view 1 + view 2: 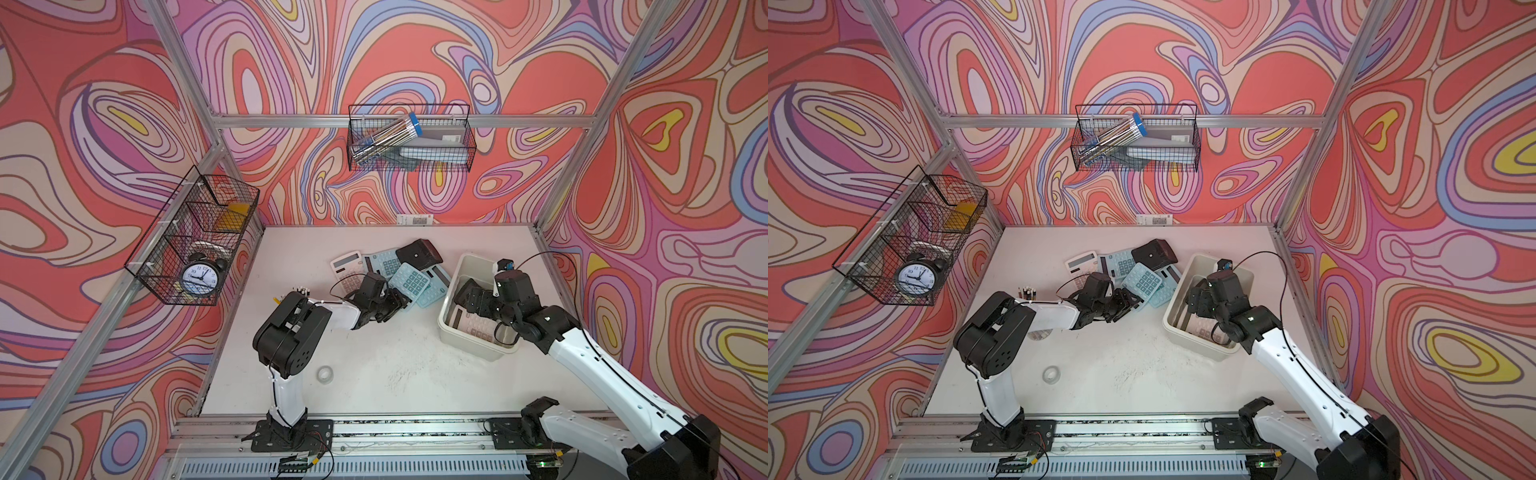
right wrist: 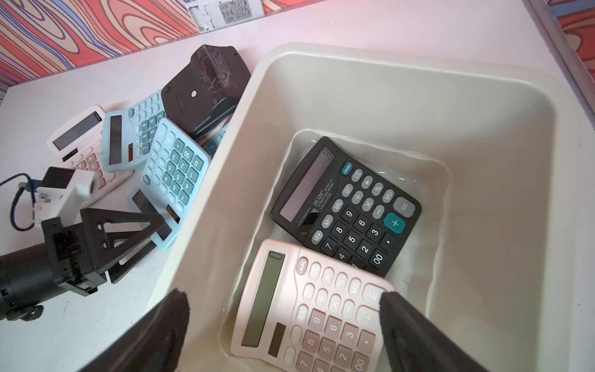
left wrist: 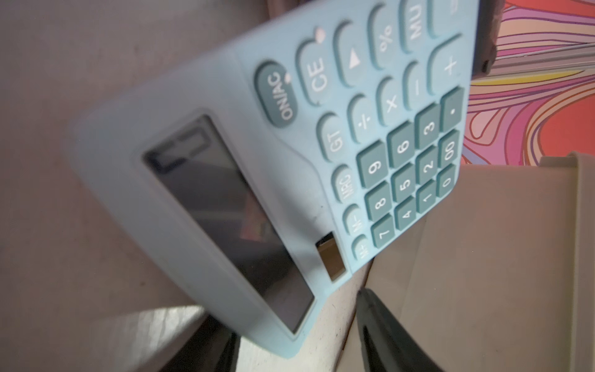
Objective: Put the calculator in the storage box
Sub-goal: Pick up the calculator from the center of the board.
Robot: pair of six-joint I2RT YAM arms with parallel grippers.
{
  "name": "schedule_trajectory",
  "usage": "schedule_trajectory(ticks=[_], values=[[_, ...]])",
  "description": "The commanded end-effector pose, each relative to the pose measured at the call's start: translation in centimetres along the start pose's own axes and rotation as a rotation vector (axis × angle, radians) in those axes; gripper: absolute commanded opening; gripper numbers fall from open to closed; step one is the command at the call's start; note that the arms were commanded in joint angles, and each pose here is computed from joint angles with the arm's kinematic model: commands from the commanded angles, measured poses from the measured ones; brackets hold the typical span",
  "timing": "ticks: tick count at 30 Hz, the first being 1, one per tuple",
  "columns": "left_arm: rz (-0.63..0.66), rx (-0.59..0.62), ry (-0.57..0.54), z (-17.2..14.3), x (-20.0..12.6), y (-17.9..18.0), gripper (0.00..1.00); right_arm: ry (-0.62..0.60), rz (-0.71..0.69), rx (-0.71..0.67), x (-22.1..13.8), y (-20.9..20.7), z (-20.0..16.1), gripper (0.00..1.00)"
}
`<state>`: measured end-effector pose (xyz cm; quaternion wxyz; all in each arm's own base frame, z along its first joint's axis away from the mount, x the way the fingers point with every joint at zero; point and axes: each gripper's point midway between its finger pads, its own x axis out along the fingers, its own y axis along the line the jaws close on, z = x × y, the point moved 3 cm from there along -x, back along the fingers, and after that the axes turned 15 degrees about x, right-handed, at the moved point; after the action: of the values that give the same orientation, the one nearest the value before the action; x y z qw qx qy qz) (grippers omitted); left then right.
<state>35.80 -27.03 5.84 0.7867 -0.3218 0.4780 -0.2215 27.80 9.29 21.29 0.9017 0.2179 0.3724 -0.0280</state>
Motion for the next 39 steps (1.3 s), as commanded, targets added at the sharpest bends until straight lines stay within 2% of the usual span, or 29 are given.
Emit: schedule_trajectory(ticks=[1, 4, 9, 15, 18, 25, 34, 39], values=[[-0.052, -0.040, -0.031, 0.3, 0.6, 0.2, 0.50, -0.020, -0.007, 0.002, -0.6, -0.2, 0.5, 0.94], [-0.086, -0.055, -0.054, 0.7, 0.5, -0.1, 0.40, -0.017, -0.008, 0.000, -0.6, -0.1, 0.5, 0.94], [-0.141, -0.063, -0.087, 1.3, -0.2, -1.2, 0.30, -0.026, -0.016, -0.003, -0.7, -0.4, 0.5, 0.94], [-0.171, -0.053, -0.125, 1.7, -2.0, -2.2, 0.08, -0.031, -0.021, 0.001, -0.8, -0.6, 0.5, 0.94], [-0.168, -0.023, -0.138, 1.9, -3.2, -3.0, 0.00, -0.035, -0.022, 0.004, -0.9, -0.7, 0.5, 0.94], [-0.150, 0.077, -0.129, 2.3, -6.5, -5.6, 0.00, -0.090, -0.081, 0.036, -1.8, -1.8, 1.2, 0.95], [-0.065, 0.395, -0.132, 2.7, -13.8, -12.8, 0.00, -0.205, -0.241, 0.125, -3.6, -4.6, 3.2, 0.98], [-0.037, 0.556, -0.026, 1.8, -15.4, -16.7, 0.00, -0.256, -0.297, 0.186, -4.7, -6.5, 4.8, 0.98]])
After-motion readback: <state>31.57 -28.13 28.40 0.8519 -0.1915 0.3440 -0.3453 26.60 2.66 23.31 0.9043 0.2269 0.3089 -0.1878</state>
